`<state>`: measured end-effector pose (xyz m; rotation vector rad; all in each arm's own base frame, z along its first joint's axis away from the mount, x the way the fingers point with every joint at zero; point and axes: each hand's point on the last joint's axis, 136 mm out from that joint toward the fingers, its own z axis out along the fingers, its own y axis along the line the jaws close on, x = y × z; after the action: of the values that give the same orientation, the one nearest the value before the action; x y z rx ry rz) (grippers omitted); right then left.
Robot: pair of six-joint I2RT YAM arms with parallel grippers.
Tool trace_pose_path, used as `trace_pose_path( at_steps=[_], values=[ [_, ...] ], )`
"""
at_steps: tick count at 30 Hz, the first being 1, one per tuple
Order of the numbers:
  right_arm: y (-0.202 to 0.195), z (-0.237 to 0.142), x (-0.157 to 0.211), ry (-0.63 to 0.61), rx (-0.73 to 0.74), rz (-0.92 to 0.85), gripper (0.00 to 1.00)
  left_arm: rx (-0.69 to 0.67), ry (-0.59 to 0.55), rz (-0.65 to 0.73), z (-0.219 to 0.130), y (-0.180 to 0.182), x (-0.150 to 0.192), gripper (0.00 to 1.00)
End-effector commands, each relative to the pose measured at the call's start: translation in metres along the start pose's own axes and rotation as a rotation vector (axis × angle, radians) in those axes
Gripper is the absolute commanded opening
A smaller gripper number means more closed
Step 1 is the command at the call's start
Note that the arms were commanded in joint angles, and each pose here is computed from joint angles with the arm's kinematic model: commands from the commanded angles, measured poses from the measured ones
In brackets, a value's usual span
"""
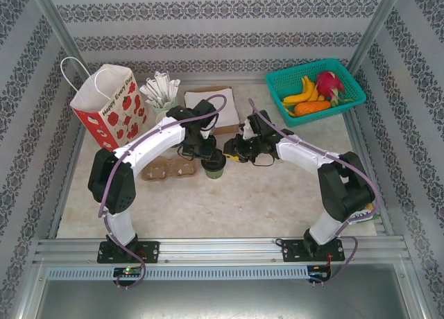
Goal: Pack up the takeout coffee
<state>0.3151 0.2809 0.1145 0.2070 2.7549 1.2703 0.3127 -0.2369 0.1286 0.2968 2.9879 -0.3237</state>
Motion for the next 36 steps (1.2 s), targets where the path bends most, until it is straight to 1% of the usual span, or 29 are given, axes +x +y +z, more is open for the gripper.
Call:
trace_pose_path(
  at_steps=[1,4,6,10,12,14,17,20,23,26,30,33,36],
  values=[
    [-0.027,0.023,0.018,0.075,0.074,0.062,0.32,0.018,0.082,0.094,0.035,-0.006,0.012,0.0],
    [-0.032,0.026,0.02,0.093,0.08,0.068,0.32,0.047,0.071,0.104,0.034,-0.012,0.009,0.0],
    [-0.038,0.031,0.025,0.118,0.098,0.08,0.31,0.041,0.075,0.106,0.036,-0.011,0.009,0.0],
    [-0.064,0.036,0.033,0.143,0.181,0.104,0.29,0.026,0.116,0.09,0.048,-0.006,0.016,0.0],
    [-0.065,0.035,0.035,0.151,0.182,0.108,0.29,0.029,0.133,0.081,0.051,-0.006,0.02,0.0],
    [-0.042,0.033,0.029,0.131,0.086,0.092,0.32,0.026,0.132,0.081,0.05,-0.005,0.02,0.0],
    [-0.002,0.022,0.009,0.087,-0.048,0.059,0.36,0.002,0.105,0.094,0.042,-0.003,0.014,0.0],
    [0.021,0.012,-0.008,0.059,-0.107,0.038,0.38,-0.01,0.086,0.106,0.034,-0.003,0.008,0.0],
    [0.031,0.012,-0.015,0.069,-0.137,0.03,0.39,-0.013,0.077,0.109,0.029,-0.004,0.006,0.0],
    [0.029,0.019,-0.016,0.092,-0.137,0.037,0.4,-0.019,0.071,0.115,0.024,-0.004,0.003,0.0],
    [0.022,0.029,-0.007,0.127,-0.117,0.039,0.4,-0.019,0.065,0.114,0.021,-0.005,0.001,0.0],
    [0.008,0.036,0.003,0.153,-0.081,0.05,0.39,-0.031,0.069,0.111,0.024,-0.003,0.002,0.0],
    [-0.016,0.046,0.017,0.181,-0.03,0.079,0.37,-0.035,0.071,0.101,0.03,0.0,0.004,0.0]
  ],
)
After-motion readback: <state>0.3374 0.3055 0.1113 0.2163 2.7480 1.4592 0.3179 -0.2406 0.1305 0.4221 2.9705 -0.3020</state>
